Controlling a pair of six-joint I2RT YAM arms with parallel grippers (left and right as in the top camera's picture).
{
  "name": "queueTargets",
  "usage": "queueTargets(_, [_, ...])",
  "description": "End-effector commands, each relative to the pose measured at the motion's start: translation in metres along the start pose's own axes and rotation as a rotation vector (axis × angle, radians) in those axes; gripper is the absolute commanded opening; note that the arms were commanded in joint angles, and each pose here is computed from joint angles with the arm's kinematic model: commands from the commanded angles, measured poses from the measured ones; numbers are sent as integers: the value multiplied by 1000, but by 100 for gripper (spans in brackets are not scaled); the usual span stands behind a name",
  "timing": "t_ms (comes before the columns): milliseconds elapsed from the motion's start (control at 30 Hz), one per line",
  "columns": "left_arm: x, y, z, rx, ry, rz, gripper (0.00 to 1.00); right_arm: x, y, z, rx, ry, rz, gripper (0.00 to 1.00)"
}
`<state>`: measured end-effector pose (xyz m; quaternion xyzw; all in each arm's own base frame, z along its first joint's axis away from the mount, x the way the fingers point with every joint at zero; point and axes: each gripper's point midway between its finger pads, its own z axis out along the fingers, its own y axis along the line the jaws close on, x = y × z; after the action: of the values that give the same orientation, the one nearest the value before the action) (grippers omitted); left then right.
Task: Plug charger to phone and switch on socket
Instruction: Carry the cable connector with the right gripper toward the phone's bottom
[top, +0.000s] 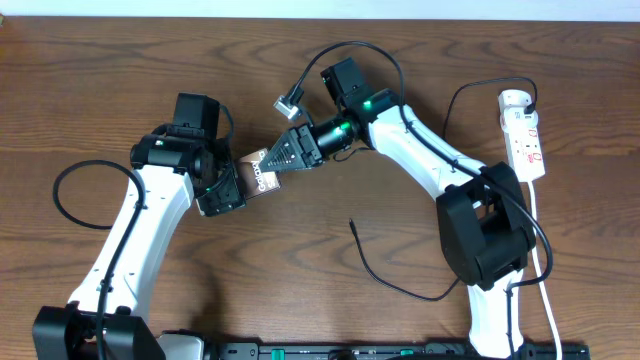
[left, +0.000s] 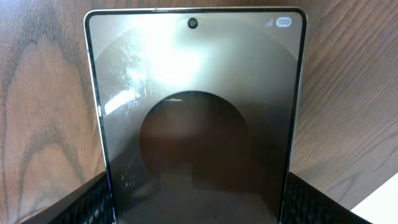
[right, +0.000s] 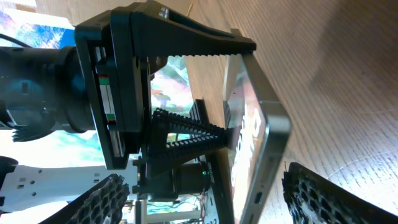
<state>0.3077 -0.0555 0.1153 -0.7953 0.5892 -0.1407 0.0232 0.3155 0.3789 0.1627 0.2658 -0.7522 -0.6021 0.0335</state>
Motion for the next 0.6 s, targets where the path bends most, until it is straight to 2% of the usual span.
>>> queueTargets(0, [1,-1,-2,3,1,-23,7,-2,12,2,-7,1,-28,80])
queueTargets(167, [9,3,-2,-21,47,-76,7,0,9,9,21,7,-33,79])
queueTargets(567, [18,7,-3,-45,101,-79,7,3,8,25,58,26,-61,76])
